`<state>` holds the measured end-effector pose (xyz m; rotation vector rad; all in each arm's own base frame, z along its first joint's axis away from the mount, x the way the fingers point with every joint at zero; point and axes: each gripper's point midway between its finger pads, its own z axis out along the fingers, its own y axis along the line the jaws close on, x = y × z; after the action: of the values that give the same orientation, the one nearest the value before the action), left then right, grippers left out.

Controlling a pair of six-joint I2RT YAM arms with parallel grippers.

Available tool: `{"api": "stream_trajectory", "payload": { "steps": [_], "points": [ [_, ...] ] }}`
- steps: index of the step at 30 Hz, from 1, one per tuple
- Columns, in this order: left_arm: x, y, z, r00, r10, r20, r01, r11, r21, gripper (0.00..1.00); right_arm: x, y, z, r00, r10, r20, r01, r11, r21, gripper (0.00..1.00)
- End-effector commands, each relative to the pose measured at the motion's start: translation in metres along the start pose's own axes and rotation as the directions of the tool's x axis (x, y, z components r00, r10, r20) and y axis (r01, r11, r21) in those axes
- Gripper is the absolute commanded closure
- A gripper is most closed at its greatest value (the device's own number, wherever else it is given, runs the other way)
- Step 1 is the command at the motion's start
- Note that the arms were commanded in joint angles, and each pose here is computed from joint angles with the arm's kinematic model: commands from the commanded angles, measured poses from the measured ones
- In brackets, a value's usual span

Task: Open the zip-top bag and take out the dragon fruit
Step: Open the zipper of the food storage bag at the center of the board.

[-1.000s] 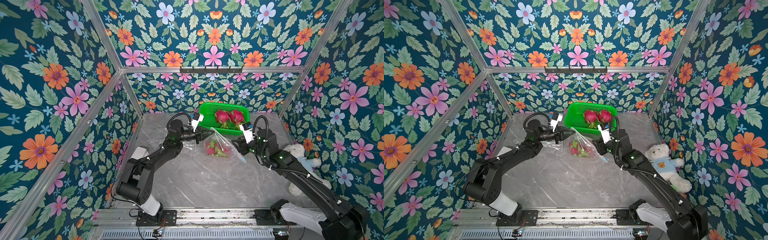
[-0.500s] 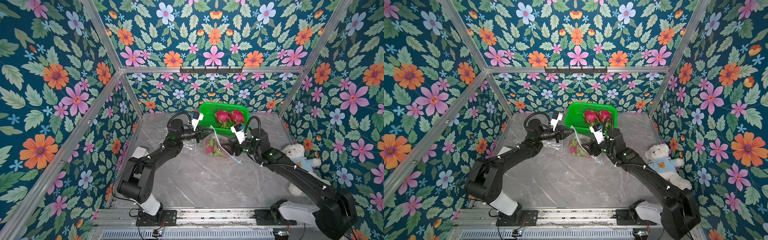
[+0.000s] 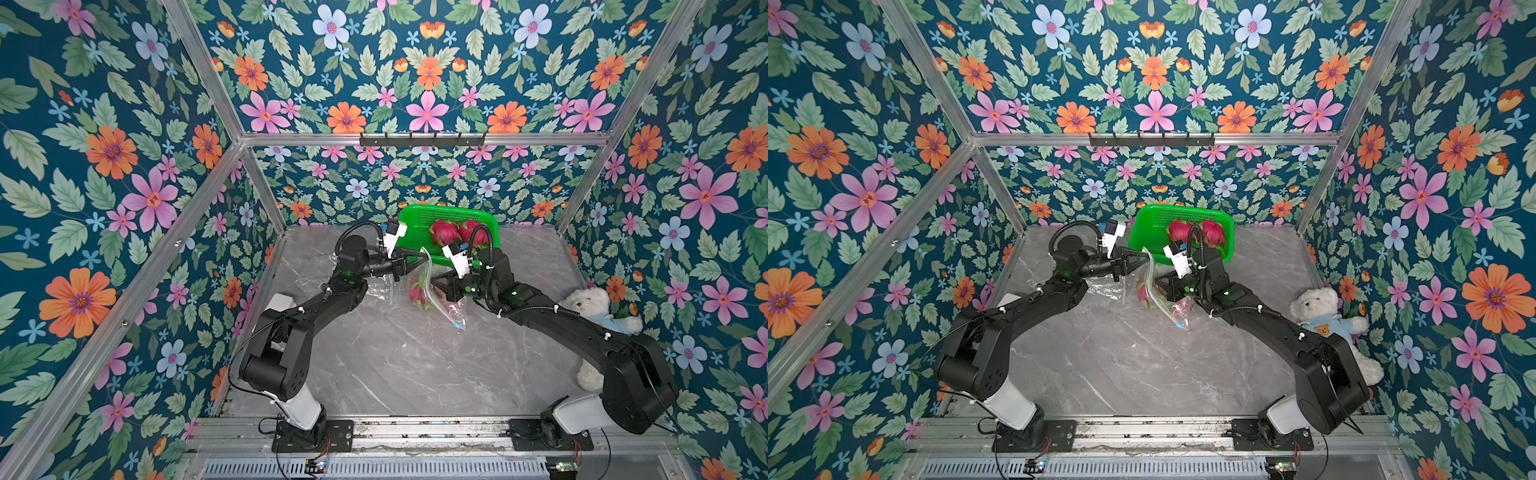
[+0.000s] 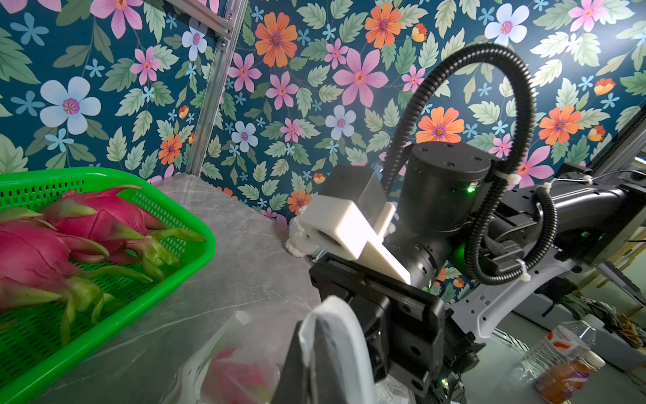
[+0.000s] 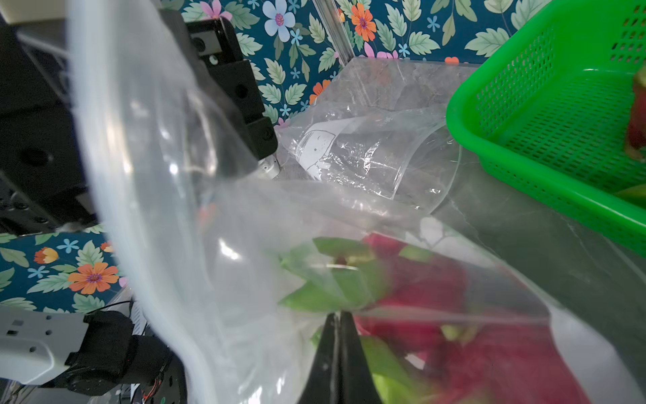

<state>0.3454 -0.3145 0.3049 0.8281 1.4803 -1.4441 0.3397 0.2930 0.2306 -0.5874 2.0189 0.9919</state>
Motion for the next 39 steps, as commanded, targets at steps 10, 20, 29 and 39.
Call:
{"api": "stream_trajectory", "payload": {
  "steps": [10,20,29,39],
  "points": [
    [-0.003,0.005,0.006,1.000,0.017,0.010,-0.017,0.999,0.043,1.00,-0.014,0.015,-0.023,0.997,-0.065,0.052,0.066,0.998,-0.005,0.42],
    [0.006,0.006,0.004,1.000,-0.010,-0.001,0.010,0.999,0.041,1.00,-0.024,0.025,-0.031,0.996,-0.051,0.078,0.053,0.998,-0.024,0.35],
    [0.005,0.003,0.004,1.000,-0.010,-0.002,0.011,0.999,0.052,1.00,-0.029,0.016,-0.023,0.995,-0.046,0.092,0.046,0.999,0.003,0.53],
    [0.006,-0.001,0.001,1.000,-0.005,0.001,0.005,0.999,0.054,1.00,-0.033,0.013,-0.016,0.996,-0.022,0.087,0.022,1.000,0.001,0.69]
  ]
}}
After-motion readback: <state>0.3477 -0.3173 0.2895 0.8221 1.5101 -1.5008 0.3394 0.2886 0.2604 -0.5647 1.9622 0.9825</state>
